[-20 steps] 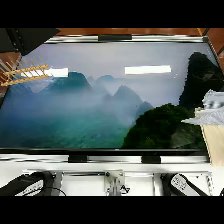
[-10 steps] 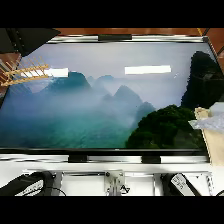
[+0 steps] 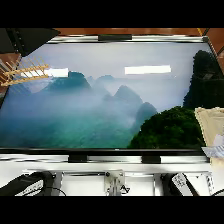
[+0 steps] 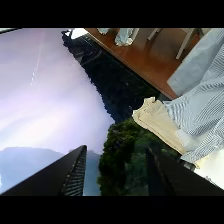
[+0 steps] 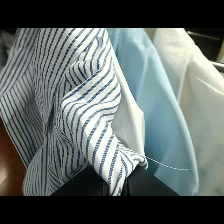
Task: Fold the shirts.
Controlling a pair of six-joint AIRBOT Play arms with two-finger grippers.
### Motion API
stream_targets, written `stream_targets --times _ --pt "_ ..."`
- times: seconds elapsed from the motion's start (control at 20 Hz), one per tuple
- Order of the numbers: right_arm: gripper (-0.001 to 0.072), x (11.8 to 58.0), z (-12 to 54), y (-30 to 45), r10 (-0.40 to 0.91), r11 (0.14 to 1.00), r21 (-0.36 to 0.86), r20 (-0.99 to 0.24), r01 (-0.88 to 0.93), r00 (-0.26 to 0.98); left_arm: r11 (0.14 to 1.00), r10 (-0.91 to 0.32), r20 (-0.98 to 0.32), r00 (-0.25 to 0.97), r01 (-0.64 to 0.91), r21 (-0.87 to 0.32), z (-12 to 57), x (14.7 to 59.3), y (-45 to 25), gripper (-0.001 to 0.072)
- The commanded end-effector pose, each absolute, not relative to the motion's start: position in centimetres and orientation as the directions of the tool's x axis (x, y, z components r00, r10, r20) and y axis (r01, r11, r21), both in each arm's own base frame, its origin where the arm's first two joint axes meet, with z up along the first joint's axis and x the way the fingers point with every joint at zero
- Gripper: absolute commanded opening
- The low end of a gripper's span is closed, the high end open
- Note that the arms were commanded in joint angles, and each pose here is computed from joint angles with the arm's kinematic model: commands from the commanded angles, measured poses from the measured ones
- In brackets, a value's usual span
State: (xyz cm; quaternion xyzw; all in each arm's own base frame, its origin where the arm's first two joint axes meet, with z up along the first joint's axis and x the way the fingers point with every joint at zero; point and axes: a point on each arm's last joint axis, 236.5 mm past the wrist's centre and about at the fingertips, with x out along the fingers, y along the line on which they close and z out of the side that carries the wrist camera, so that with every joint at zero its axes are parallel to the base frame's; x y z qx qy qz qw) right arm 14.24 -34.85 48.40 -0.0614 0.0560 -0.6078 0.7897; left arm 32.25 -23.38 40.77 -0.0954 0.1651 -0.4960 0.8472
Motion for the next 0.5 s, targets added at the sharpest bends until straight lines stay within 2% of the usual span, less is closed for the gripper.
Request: stream_targets --times 0.0,0.45 --pt "0.0082 17.3 48.0 -35.0 -0.932 0.361 -0.147 -0.019 0.921 0.362 0.491 -0.871 -0.183 0.455 0.809 -0.324 40.8 32.2 -23.3 0.0468" --pt "0.0082 23.3 46.3 -39.5 -0.890 0.450 -0.126 0.024 0.884 0.456 0.496 -0.868 -0.168 0.467 0.807 -0.319 41.3 32.3 -23.2 0.0466"
